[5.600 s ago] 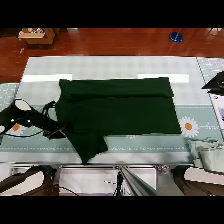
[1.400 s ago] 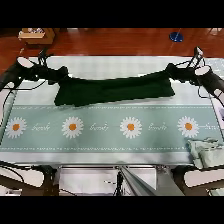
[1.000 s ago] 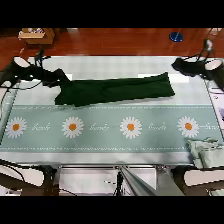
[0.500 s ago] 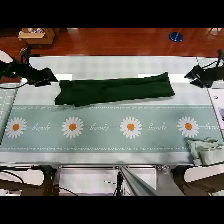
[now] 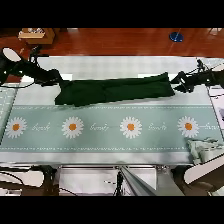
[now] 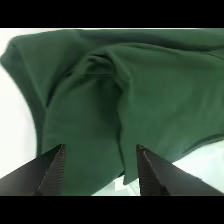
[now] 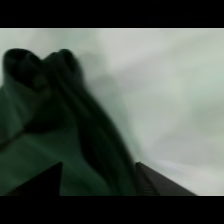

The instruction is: Fold the shirts.

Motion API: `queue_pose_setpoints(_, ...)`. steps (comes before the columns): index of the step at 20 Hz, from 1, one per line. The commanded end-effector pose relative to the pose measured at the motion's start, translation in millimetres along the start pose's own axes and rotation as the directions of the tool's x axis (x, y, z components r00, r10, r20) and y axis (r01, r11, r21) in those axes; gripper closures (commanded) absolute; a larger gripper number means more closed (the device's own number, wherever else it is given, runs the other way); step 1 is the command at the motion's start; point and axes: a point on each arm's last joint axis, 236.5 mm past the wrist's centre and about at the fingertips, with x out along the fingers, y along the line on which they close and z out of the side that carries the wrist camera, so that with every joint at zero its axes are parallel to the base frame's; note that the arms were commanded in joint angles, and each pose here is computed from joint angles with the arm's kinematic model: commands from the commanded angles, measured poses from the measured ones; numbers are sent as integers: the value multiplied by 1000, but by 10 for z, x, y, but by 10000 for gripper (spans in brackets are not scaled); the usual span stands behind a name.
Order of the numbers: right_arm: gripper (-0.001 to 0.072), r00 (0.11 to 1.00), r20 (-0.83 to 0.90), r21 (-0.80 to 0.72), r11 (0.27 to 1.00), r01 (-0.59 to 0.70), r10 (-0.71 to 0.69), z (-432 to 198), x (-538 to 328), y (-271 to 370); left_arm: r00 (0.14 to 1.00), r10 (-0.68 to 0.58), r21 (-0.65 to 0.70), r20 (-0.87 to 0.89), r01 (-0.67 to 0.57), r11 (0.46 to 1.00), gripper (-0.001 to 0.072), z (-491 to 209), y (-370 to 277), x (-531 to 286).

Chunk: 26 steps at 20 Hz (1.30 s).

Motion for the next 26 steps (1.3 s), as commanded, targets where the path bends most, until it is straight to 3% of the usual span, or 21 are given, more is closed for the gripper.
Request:
queue_pose_setpoints(1,362,999,-52,-57,998,-1,-2,-162,284,152,1000,-2,11,-2,2,1000,207,-3,-42,10)
queue_pose_setpoints(4,691,995,-58,-84,993,-83,78,-197,278,429,1000,-4,11,-6,4,1000,212,-13,-48,9)
queue_pose_setpoints(7,690,991,-18,-184,974,-130,129,-150,-113,708,998,-53,-8,-20,53,999,434,-49,-173,-12)
queue_pose_setpoints(9,690,990,40,-244,962,-124,138,-112,-528,898,981,-195,-49,-9,195,980,647,-24,-516,-60)
queue_pose_setpoints(10,690,988,72,-274,955,-113,137,-105,-747,979,961,-275,-41,0,275,960,674,-1,-736,-91)
queue_pose_setpoints(12,691,981,136,-327,941,-89,140,-142,-1209,1154,933,-361,-19,-8,360,933,674,-18,-1128,-76)
queue_pose_setpoints(17,691,971,233,-433,900,48,60,-434,-1981,1322,912,-394,109,-118,406,907,674,-386,-2036,245)
queue_pose_setpoints(23,691,971,234,-491,868,79,43,-937,-2460,1515,881,-470,193,-50,470,861,674,-619,-3188,510)
queue_pose_setpoints(26,691,963,268,-494,861,121,19,-1098,-2665,1539,847,-528,149,-69,532,834,674,-817,-3567,659)
